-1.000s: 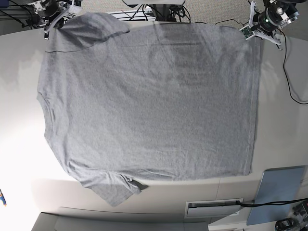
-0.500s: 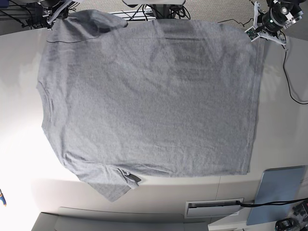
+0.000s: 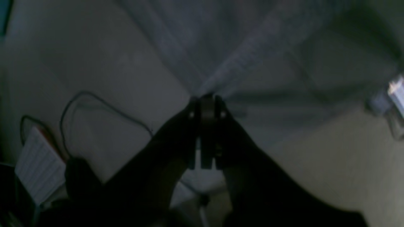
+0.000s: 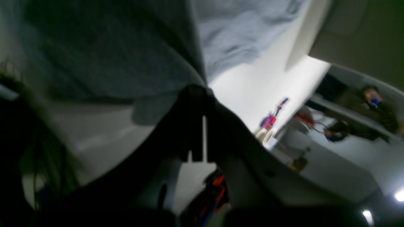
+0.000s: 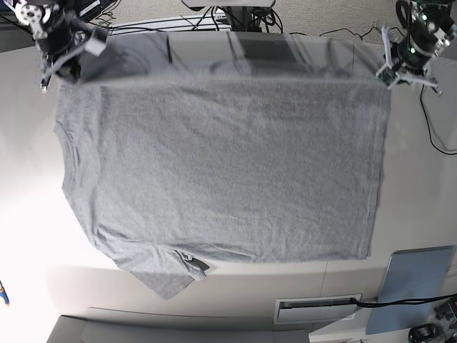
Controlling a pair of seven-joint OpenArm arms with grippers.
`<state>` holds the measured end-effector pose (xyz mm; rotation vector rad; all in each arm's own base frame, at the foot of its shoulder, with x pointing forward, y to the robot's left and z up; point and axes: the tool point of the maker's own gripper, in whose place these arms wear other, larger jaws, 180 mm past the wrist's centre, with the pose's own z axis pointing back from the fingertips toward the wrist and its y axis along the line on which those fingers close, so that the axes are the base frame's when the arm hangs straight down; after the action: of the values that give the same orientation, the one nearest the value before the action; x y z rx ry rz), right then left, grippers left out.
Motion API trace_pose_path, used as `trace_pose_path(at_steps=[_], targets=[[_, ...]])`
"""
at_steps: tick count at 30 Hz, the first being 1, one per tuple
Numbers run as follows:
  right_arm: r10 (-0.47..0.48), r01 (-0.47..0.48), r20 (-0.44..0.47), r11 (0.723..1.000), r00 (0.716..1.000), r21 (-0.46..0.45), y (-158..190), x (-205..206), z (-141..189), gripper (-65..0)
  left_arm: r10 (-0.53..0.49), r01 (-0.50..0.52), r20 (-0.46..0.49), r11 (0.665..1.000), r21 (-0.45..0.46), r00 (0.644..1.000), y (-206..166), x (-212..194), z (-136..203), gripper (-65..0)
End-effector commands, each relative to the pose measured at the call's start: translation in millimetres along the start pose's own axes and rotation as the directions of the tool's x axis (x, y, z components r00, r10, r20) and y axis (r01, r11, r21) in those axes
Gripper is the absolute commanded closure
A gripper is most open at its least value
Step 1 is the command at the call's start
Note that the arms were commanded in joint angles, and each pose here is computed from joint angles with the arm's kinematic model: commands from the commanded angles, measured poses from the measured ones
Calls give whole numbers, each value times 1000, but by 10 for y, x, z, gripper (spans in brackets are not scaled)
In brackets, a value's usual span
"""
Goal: Fold the T-shirt properly
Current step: 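Fold the shoulder edge over onto the shirt body with both grippers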
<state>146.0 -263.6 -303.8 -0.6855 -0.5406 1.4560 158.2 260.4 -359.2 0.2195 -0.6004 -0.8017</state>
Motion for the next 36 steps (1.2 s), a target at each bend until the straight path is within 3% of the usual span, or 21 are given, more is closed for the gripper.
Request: trace_pose_path(at_steps=[1, 10, 27, 36], targets=[[-11, 13, 26, 999, 1000, -46, -148, 52, -13, 0, 5, -5, 30, 1000, 25, 1000, 100, 89, 11, 0], [-160, 178, 115, 970, 981, -168, -588, 213, -137, 0, 155, -166, 164, 985, 54, 974, 245, 383, -154, 0], [-234, 248, 90, 948, 968, -202, -688, 12, -776, 0, 307, -330, 241, 942, 62, 921, 472, 539, -462, 0], [-238, 258, 104, 925, 966, -278, -1002, 52, -974, 0, 286, -307, 264, 951, 42, 921, 420, 748, -583, 0]])
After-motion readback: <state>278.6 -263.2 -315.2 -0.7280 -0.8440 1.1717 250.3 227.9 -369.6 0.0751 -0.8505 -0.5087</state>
